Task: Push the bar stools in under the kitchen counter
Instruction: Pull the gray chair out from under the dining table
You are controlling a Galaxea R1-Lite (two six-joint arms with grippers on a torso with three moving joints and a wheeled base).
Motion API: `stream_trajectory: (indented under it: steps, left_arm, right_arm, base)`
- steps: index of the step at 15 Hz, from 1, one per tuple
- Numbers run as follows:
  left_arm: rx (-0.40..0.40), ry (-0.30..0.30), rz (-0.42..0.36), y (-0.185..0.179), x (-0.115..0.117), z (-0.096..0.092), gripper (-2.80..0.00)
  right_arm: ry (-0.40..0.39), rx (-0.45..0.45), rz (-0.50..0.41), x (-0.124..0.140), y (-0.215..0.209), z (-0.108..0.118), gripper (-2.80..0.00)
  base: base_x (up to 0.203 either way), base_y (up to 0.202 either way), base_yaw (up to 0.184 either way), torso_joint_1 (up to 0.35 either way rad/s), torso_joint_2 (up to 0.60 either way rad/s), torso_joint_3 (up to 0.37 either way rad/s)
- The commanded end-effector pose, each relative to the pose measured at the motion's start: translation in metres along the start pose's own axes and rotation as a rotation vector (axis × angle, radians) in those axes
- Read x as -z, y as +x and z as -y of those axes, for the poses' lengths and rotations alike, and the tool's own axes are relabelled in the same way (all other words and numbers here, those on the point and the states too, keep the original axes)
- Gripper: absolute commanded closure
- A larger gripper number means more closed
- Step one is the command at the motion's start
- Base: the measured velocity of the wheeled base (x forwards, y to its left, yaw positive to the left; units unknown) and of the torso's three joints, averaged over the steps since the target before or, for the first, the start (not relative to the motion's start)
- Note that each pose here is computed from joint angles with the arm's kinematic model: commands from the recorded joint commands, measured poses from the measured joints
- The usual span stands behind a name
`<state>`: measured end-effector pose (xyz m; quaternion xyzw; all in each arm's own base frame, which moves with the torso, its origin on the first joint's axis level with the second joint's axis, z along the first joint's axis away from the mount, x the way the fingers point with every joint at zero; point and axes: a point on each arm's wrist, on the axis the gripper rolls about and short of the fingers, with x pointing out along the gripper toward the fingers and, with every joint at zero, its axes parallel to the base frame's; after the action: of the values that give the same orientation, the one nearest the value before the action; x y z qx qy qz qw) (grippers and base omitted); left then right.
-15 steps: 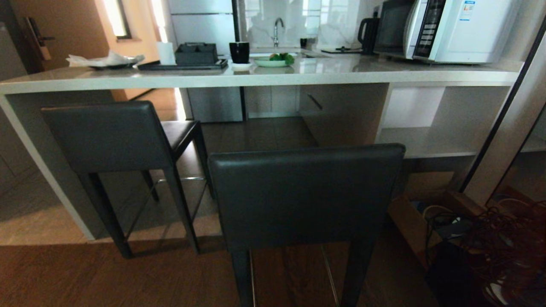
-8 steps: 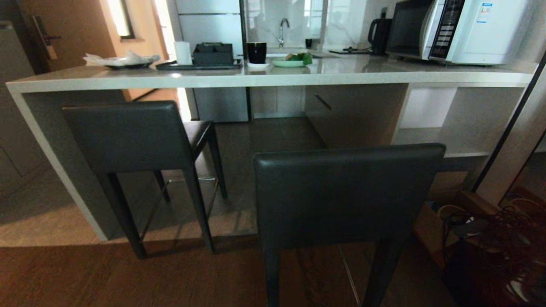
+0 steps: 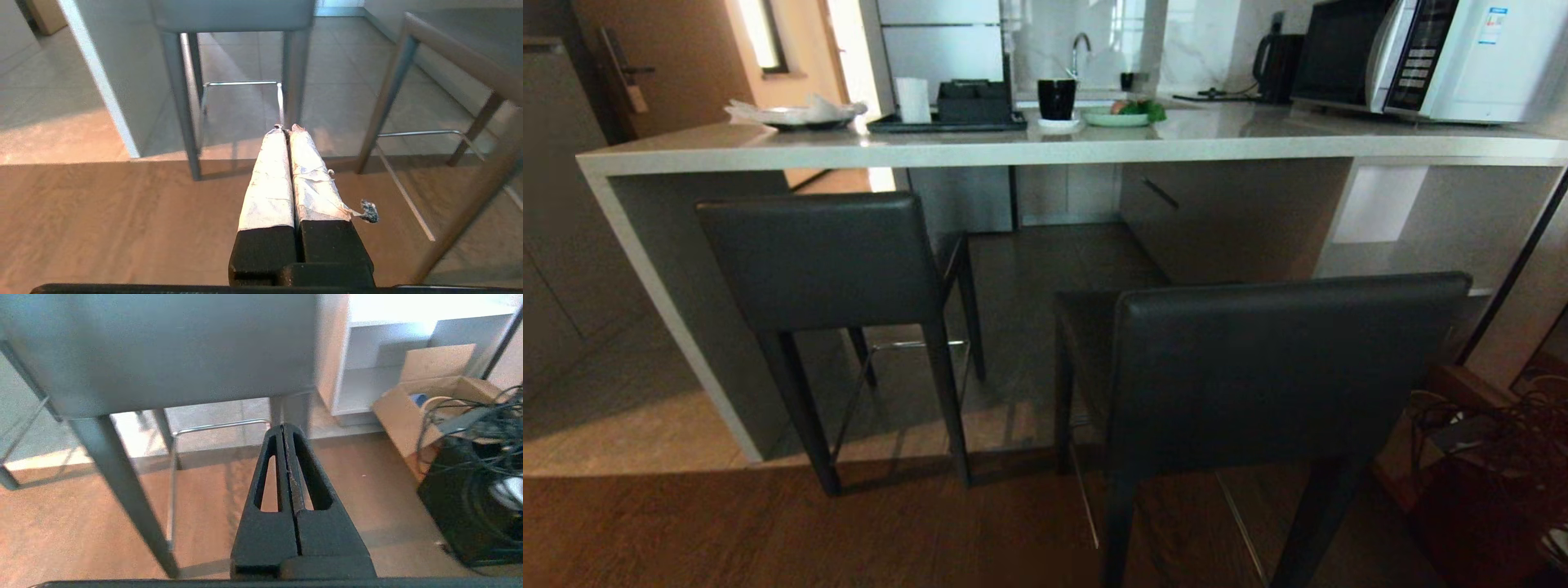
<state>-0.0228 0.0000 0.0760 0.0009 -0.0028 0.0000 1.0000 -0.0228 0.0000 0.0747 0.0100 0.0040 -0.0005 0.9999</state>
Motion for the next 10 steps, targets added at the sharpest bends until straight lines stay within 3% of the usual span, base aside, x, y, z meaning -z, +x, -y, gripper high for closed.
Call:
stream_trajectory:
  steps: [1, 10]
  left_arm:
    - [0.000, 0.000, -0.001, 0.0001, -0.0001, 0.0000, 0.00]
    - [0.000, 0.000, -0.001, 0.0001, -0.0001, 0.0000, 0.00]
  right_arm:
    - [0.000, 0.000, -0.003, 0.0003, 0.0002, 0.0000, 0.00]
    - [0.000, 0.000, -0.003, 0.0004, 0.0002, 0.0000, 0.00]
  base:
    - [0.000, 0.200, 0.001, 0.007, 0.00, 0.007]
    - [0.000, 0.197, -0.002, 0.002, 0.00, 0.003]
